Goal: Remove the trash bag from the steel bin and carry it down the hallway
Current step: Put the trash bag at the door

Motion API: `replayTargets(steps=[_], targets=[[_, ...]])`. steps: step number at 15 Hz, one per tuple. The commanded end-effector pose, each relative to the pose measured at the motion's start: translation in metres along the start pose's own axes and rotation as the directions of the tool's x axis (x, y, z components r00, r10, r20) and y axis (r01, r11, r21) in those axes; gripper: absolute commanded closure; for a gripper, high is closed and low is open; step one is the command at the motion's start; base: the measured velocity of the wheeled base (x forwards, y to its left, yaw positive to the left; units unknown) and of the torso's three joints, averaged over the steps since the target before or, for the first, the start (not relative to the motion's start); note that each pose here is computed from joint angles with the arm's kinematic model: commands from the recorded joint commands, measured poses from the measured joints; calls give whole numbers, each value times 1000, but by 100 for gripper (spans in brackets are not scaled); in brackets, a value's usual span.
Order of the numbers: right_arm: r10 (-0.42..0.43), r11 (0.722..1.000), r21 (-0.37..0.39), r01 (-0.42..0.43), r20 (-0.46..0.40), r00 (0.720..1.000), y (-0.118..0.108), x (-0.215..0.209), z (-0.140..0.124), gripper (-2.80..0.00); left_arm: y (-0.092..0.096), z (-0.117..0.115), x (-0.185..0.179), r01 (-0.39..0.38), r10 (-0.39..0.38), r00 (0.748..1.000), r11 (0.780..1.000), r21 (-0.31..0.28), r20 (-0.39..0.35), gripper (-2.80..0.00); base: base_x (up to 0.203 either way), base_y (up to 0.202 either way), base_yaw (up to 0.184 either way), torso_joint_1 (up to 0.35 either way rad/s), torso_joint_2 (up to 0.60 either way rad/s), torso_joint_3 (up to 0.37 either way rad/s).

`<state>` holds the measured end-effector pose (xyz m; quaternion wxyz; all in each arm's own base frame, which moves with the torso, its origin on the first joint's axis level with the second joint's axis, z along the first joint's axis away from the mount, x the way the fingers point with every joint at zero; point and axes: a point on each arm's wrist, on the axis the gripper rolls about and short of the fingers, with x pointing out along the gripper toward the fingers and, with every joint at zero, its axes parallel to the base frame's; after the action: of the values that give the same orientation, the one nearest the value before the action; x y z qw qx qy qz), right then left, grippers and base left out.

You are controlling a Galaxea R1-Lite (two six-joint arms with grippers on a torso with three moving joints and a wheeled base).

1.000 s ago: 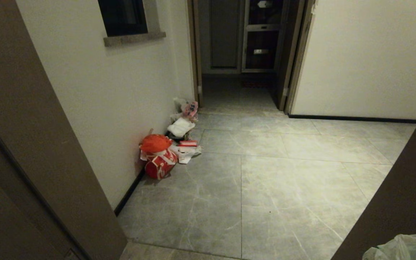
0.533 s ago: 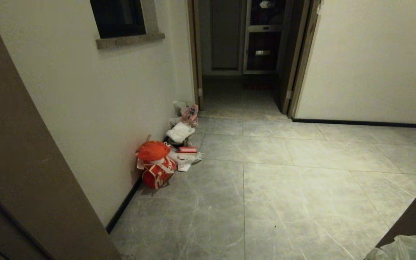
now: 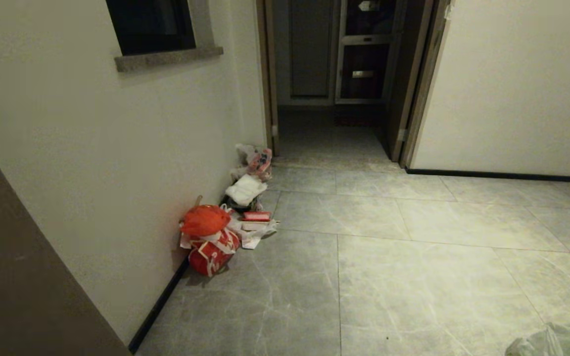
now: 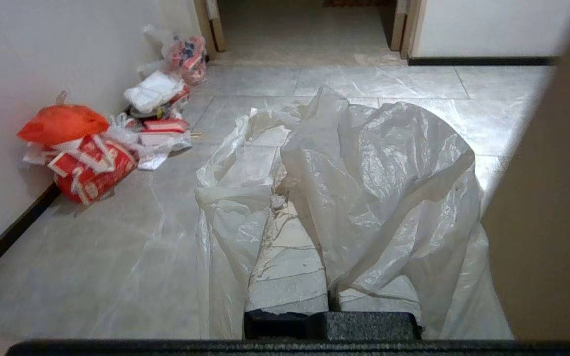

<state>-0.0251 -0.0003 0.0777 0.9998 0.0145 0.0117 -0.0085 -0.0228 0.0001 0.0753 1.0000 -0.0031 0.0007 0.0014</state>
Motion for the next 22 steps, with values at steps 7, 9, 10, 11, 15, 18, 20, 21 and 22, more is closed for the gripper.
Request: replayTargets(steps=[7, 9, 10, 11, 15, 18, 20, 21, 22], targets=[[0, 1000, 0, 0, -1, 1000, 0, 0, 0, 0, 0, 0, 0, 0, 0, 1000, 1000, -1, 0, 0, 193, 0, 2, 2, 3, 1], [0, 1000, 0, 0, -2, 1000, 0, 0, 0, 0, 0, 0, 0, 0, 0, 1000, 1000, 0, 0, 0, 191, 0, 0, 3, 2, 2], [0, 1000, 0, 0, -2, 1000, 0, 0, 0, 0, 0, 0, 0, 0, 0, 1000, 1000, 0, -2, 0, 191, 0, 1, 2, 2, 4], [0, 1000, 0, 0, -1, 1000, 0, 0, 0, 0, 0, 0, 0, 0, 0, 1000, 1000, 0, 0, 0, 193, 0, 3, 2, 2, 7], [0, 1000, 0, 0, -1, 1000, 0, 0, 0, 0, 0, 0, 0, 0, 0, 1000, 1000, 0, -2, 0, 200, 0, -1, 2, 5, 4], [1, 1000, 0, -1, -1, 1000, 0, 0, 0, 0, 0, 0, 0, -1, 1, 1000, 1000, 0, 0, 0, 190, 0, 2, 2, 4, -2], [0, 1000, 0, 0, -1, 1000, 0, 0, 0, 0, 0, 0, 0, 0, 0, 1000, 1000, 0, -2, 0, 191, 0, -1, 5, 1, 3], [0, 1000, 0, 0, -2, 1000, 0, 0, 0, 0, 0, 0, 0, 0, 0, 1000, 1000, 1, 0, 0, 191, 0, 1, 2, 2, -2], [0, 1000, 0, 0, -2, 1000, 0, 0, 0, 0, 0, 0, 0, 0, 0, 1000, 1000, 2, -2, 0, 191, 0, 4, 5, 11, 0]])
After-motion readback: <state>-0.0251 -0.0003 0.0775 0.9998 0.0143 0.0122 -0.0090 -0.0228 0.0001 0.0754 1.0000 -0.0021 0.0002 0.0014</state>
